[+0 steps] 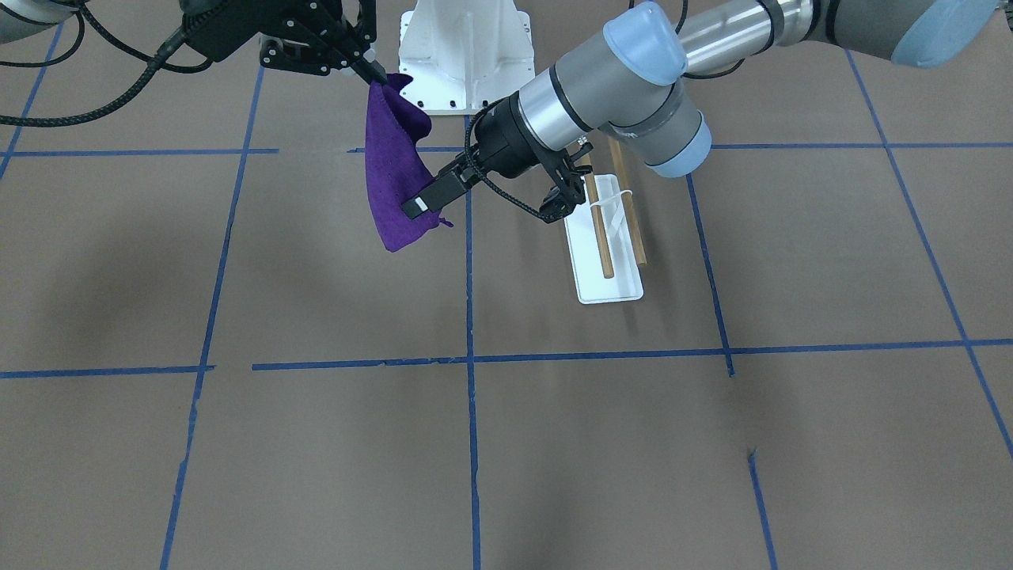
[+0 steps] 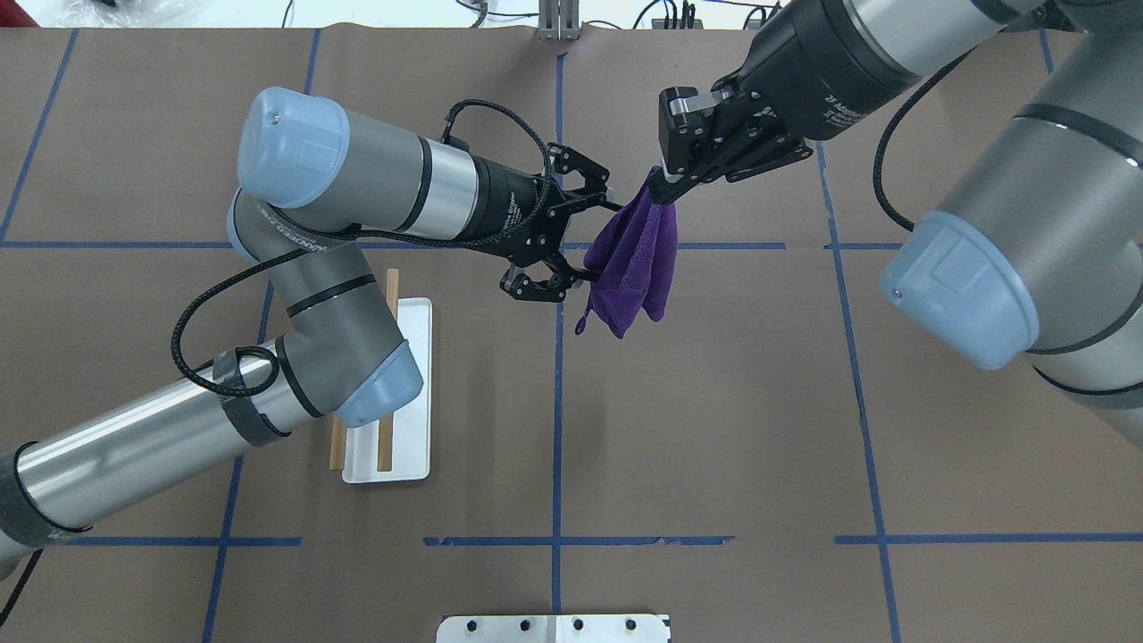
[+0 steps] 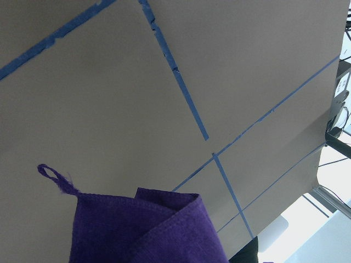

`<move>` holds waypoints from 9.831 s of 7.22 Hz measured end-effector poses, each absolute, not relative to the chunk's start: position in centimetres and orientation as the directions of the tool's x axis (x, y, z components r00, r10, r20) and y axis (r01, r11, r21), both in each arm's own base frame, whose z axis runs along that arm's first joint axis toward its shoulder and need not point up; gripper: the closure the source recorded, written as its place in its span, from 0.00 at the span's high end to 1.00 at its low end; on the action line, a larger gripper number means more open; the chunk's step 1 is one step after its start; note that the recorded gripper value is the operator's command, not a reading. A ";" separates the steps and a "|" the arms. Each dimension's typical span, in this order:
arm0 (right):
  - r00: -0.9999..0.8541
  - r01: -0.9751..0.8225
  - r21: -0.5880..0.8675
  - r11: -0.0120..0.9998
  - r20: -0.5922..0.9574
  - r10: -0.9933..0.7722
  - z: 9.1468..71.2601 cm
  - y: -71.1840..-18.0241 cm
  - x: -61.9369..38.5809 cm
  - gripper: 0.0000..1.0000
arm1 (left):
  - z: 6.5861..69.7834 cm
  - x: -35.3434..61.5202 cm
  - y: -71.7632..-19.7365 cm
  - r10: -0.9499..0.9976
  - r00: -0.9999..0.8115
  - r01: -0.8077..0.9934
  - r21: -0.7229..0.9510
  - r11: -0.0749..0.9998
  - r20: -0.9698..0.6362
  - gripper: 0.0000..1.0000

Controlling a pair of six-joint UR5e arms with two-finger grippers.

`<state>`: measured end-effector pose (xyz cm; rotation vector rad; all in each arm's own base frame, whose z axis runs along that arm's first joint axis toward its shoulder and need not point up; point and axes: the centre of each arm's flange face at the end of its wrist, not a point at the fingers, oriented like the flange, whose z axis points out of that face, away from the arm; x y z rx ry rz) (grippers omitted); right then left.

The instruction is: Hang towel on rack

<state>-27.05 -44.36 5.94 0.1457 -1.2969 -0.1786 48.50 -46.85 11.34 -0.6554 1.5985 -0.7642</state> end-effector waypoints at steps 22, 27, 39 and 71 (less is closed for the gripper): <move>0.354 -0.075 0.151 0.986 0.928 -0.115 17.1 -47.1 -21.6 1.00 | 35.1 31.3 -42.2 -0.623 0.009 0.223 -0.606 0.764 -0.782 0.16; 0.353 -0.080 0.153 0.985 0.928 -0.116 17.0 -47.2 -21.3 1.00 | 38.9 32.5 -43.3 -0.662 0.057 0.258 -0.630 0.733 -0.747 1.00; 0.689 -0.026 0.218 0.976 0.711 -0.140 48.4 -48.8 -1.7 1.00 | 57.0 3.6 -46.7 0.133 0.530 0.257 0.308 0.916 -0.837 1.00; 0.700 0.236 0.211 0.949 0.640 -0.316 62.2 -44.9 5.6 1.00 | 59.8 -4.4 -47.0 0.191 0.645 -0.100 0.167 0.981 -0.740 1.00</move>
